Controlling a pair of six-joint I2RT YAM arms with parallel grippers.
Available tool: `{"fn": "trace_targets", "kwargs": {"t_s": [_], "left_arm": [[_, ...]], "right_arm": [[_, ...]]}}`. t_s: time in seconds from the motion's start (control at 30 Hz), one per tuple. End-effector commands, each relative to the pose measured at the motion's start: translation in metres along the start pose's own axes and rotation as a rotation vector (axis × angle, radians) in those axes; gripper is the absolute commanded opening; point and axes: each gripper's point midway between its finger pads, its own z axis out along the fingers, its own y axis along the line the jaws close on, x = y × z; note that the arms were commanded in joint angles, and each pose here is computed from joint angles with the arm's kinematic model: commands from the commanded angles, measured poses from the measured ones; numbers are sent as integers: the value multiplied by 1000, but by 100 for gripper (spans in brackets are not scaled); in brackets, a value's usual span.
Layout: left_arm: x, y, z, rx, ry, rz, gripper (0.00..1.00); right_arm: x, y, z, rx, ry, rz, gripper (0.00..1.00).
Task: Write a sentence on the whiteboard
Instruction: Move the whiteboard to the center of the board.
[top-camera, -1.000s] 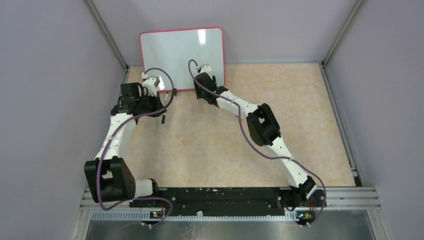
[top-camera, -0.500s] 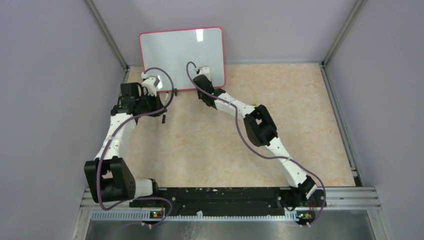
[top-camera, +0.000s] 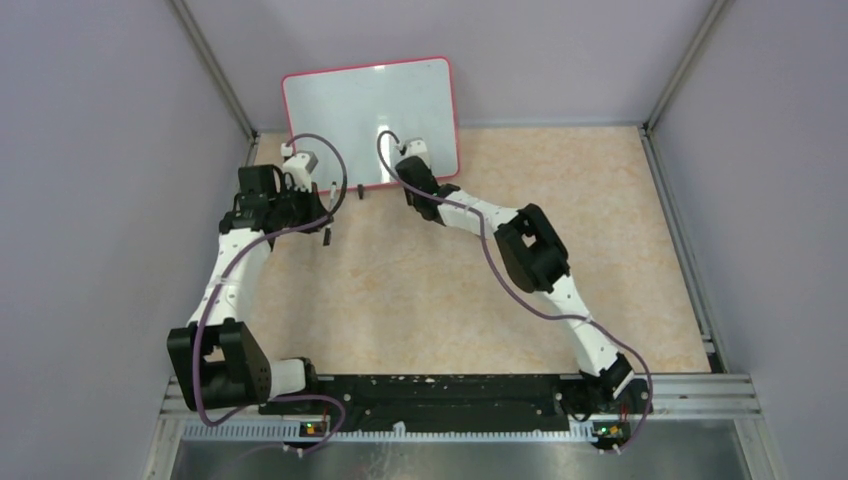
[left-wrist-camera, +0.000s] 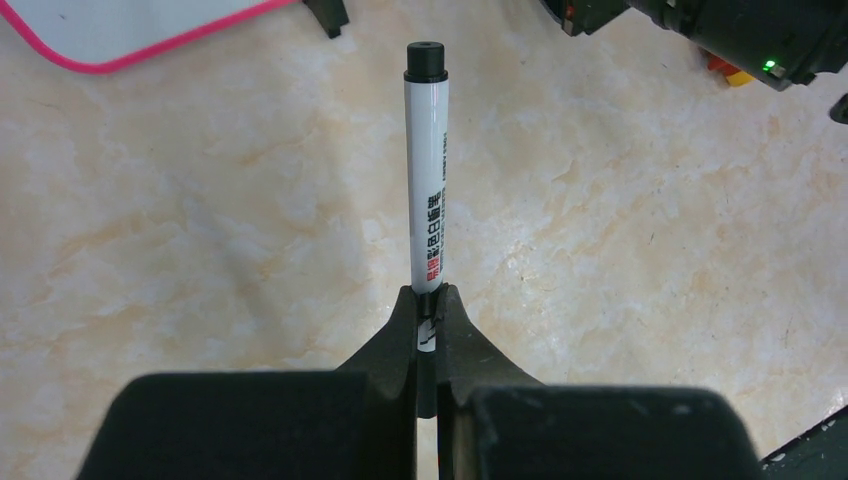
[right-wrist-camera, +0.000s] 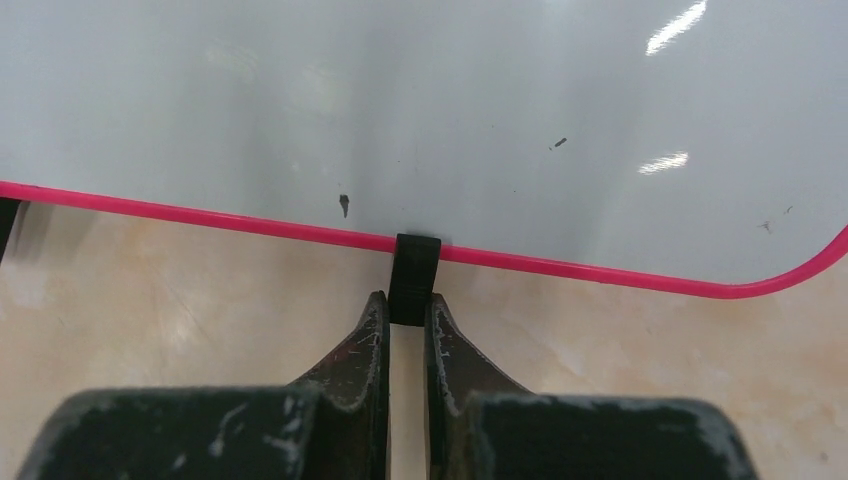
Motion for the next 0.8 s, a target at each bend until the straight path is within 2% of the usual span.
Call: {"fn": "trace_targets", "kwargs": {"t_s": [0.0,0.1,0.27,0.5,0.77], "left_arm": [[-25,-11,-14,31,-68,47,0],[-30,-21,-19,80,-83,68,0],[-37,-45,-28,194,-124,108,0],[-52,-58,-41,234,-178,138,0],[-59,-66,-48,254,-204,155,0]], "right_arm": [[-16,-23,-43,-11,5,-45,0],[-10,-35,-65,-31,16,-46,0],[31,-59,-97,-47,91,-70,0],[75,-90,-130,-46,185,-86,0],[104,-113,-159,-68,257,-102,0]]}}
